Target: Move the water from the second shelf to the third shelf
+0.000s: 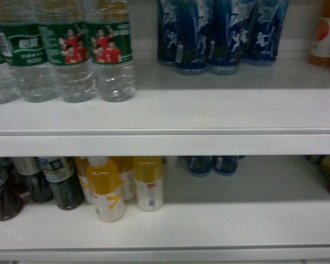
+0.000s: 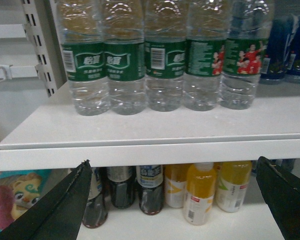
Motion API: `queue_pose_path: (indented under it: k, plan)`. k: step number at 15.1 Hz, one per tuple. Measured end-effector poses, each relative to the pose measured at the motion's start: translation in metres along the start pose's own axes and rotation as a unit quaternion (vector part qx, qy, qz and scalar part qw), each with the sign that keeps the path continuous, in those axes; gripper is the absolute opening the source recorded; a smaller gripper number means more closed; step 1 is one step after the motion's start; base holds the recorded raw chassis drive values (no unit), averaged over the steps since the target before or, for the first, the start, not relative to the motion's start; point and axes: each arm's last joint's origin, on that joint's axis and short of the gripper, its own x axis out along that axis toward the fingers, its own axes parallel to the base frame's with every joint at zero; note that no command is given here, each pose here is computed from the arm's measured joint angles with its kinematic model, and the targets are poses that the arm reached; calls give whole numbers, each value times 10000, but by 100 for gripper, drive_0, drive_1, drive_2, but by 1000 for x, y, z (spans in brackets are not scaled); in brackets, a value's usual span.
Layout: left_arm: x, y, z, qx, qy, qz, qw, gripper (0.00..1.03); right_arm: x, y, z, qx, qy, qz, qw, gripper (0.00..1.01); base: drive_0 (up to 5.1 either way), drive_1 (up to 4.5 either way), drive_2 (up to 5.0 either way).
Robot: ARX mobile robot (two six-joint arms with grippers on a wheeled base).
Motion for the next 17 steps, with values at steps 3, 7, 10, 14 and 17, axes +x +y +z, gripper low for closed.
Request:
queue_pose_path:
  k: [3,7,10,14,17]
  plan:
    - [0,0,0,-2,15,0,10000,98,0,0,0,0,0,2,10000,42,-451,217,217]
    - [0,0,0,0,13,2,10000,98,0,0,0,-1,5,11,10000,42,-451,217,217]
    - [0,0,-1,0,29,0,10000,98,0,0,0,0,4,5,10000,42,-451,217,217]
    - [0,0,0,0,11,2,10000,98,0,0,0,0,6,3,10000,42,-473,234,234]
    - [0,0,0,0,17,0,10000,98,0,0,0,0,0,6,10000,42,-495,250,250]
